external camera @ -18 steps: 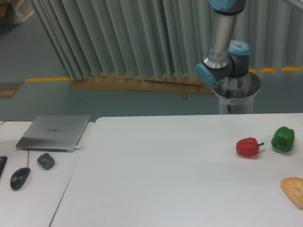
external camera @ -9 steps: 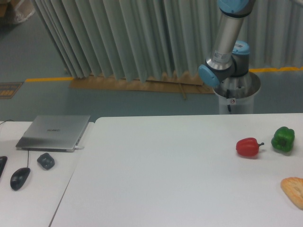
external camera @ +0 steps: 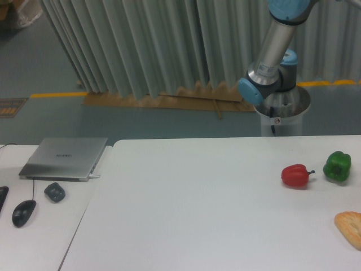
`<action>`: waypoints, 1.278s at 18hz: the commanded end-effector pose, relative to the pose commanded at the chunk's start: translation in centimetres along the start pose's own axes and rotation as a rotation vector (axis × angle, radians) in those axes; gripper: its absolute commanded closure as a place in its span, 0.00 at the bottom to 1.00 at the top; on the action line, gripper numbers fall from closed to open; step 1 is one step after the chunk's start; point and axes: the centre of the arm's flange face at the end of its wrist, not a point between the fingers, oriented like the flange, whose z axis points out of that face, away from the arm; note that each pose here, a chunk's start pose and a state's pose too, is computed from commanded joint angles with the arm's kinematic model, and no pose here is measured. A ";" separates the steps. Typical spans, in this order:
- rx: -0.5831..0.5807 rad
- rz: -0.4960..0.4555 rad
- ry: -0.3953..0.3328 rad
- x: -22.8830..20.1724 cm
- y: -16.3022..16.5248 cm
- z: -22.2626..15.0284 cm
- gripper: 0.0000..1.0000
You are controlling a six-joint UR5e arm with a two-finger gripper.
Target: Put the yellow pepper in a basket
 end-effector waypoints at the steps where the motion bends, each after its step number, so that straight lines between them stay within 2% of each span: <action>1: 0.001 -0.002 -0.001 0.0 -0.1 -0.1 0.00; 5: 0.001 0.000 -0.006 0.0 -0.3 -0.4 0.00; 8: -0.001 0.023 -0.016 -0.3 -2.6 -1.6 0.00; 12: 0.002 -0.020 -0.016 -0.4 -10.6 -4.0 0.00; 14: 0.011 -0.003 -0.017 -0.3 -14.3 -5.1 0.00; 18: 0.066 -0.066 -0.045 0.8 -19.5 -7.7 0.00; 21: 0.086 -0.074 -0.001 1.5 -24.0 -8.1 0.00; 22: 0.080 -0.083 -0.003 2.0 -26.7 -8.7 0.00; 23: 0.086 -0.092 0.002 2.4 -27.7 -8.5 0.00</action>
